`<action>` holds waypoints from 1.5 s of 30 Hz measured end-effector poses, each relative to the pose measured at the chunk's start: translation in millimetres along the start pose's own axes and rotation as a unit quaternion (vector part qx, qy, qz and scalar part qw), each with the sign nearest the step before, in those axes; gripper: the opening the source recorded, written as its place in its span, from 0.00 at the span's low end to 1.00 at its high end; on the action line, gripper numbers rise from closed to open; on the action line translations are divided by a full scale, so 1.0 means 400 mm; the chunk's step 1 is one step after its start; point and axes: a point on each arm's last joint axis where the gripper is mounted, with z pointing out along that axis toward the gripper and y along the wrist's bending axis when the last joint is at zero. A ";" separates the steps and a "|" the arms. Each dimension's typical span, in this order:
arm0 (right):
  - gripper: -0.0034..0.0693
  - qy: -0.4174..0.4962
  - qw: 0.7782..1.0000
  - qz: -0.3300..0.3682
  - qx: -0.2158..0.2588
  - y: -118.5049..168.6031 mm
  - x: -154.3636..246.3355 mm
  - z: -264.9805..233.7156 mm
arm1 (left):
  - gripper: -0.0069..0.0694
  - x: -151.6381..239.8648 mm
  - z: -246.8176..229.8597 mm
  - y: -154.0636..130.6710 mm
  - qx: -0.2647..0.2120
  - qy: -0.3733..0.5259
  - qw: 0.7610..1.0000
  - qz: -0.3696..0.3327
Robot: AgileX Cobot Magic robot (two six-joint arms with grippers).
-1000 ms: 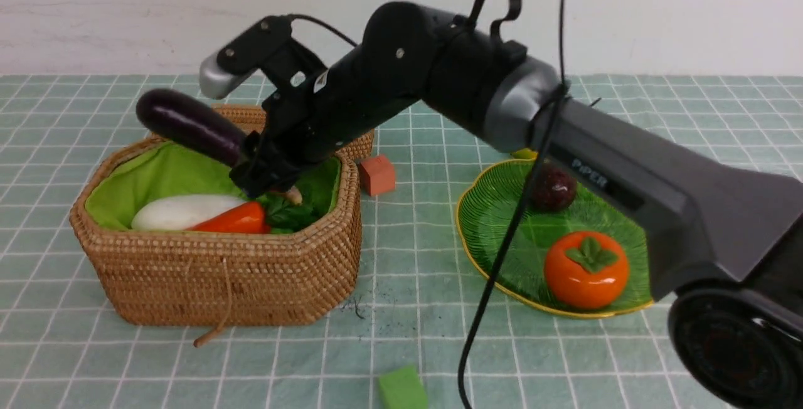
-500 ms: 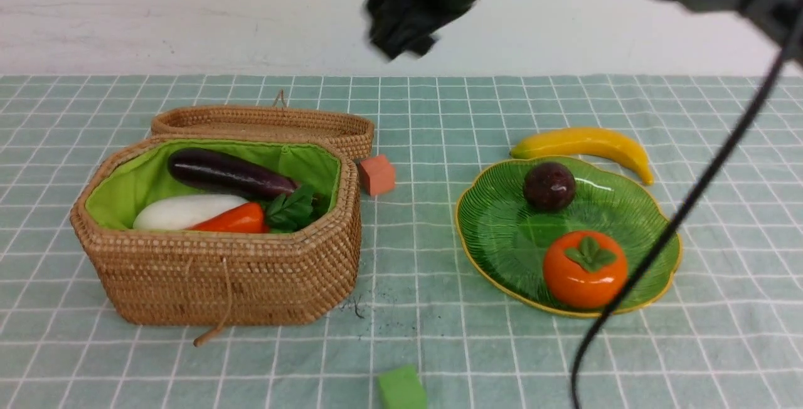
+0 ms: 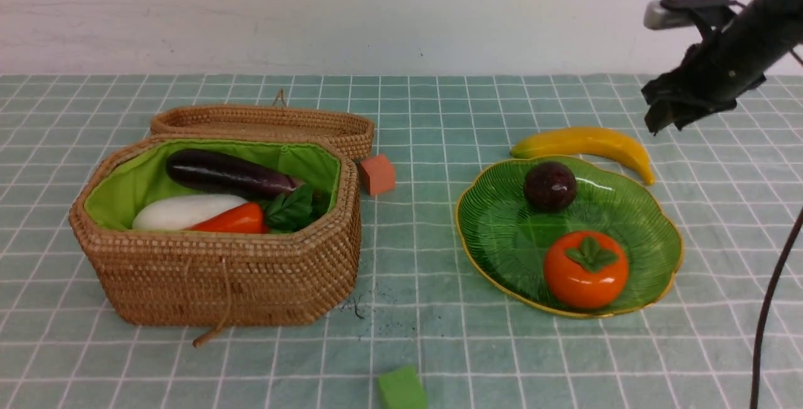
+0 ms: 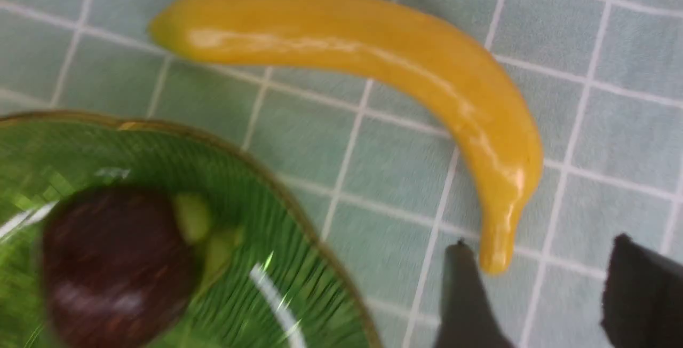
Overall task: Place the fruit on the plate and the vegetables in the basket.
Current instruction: Use the right arm to grab a banana and put it into the right plate
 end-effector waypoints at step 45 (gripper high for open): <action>0.46 0.072 0.971 0.224 0.044 0.236 0.154 -0.290 | 0.12 -0.006 0.000 -0.012 0.024 -0.016 0.988 0.151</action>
